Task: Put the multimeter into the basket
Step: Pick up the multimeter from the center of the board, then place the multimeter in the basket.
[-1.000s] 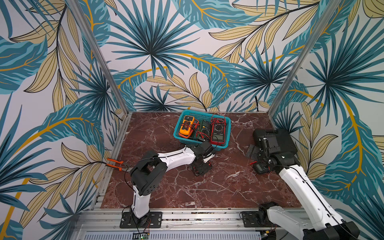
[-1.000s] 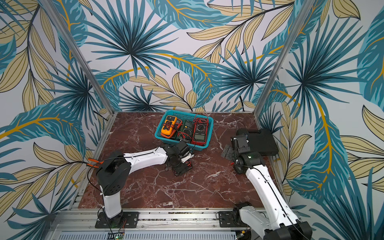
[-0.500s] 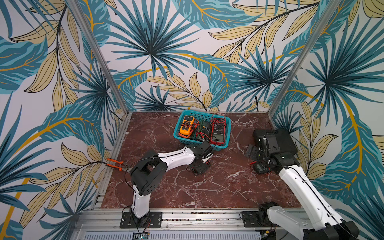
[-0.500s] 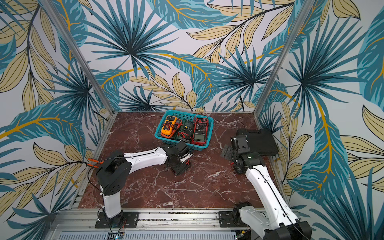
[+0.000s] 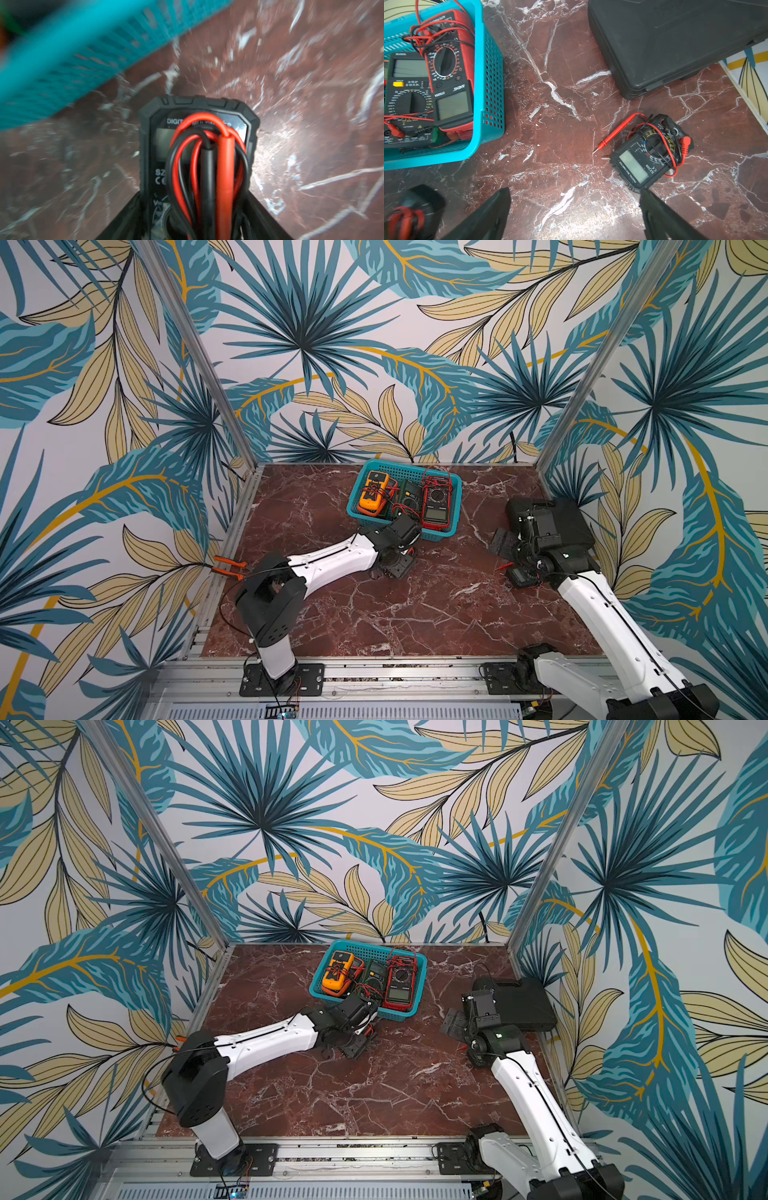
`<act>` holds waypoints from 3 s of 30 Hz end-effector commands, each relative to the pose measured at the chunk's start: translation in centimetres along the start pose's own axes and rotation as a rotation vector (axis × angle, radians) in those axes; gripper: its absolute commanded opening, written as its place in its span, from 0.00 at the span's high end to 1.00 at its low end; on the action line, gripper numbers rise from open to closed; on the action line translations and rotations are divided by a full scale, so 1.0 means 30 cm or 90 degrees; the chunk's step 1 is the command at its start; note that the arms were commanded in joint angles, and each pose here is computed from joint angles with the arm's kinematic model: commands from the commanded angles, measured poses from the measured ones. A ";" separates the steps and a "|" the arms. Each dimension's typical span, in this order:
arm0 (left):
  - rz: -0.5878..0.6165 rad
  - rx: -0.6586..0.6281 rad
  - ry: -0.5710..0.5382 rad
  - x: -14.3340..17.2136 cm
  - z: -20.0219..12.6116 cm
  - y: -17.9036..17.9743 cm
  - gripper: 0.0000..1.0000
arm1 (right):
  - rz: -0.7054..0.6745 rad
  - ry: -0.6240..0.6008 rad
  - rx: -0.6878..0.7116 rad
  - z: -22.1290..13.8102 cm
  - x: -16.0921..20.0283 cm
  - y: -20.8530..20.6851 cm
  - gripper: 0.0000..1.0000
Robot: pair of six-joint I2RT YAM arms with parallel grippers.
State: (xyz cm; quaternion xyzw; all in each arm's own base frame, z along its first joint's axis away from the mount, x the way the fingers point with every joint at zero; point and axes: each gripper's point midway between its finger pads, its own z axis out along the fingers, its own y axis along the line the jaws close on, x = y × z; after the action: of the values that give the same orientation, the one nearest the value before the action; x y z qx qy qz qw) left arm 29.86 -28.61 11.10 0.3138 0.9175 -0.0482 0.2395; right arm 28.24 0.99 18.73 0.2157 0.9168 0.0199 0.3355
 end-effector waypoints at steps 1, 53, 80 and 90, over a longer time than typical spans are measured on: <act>-0.071 -0.036 -0.095 -0.107 -0.121 0.064 1.00 | 0.004 0.004 -0.012 0.006 0.018 0.002 0.00; -0.243 -0.211 -0.137 -0.511 0.111 0.461 0.86 | 0.011 0.030 -0.051 0.041 0.029 0.054 0.01; -0.231 -0.115 -0.172 -0.538 -0.035 0.325 0.03 | 0.005 0.008 0.047 0.042 0.012 -0.036 0.01; -0.239 -0.047 -0.262 -0.489 -0.237 0.235 0.00 | 0.033 0.035 0.182 0.085 0.061 -0.208 0.00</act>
State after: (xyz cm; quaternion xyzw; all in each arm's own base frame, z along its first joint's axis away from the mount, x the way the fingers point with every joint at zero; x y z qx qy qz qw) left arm 42.11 -29.33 22.90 0.1235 0.9062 -0.0864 0.3950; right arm 28.03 -2.25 16.44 0.2603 0.9130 -0.0508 0.3099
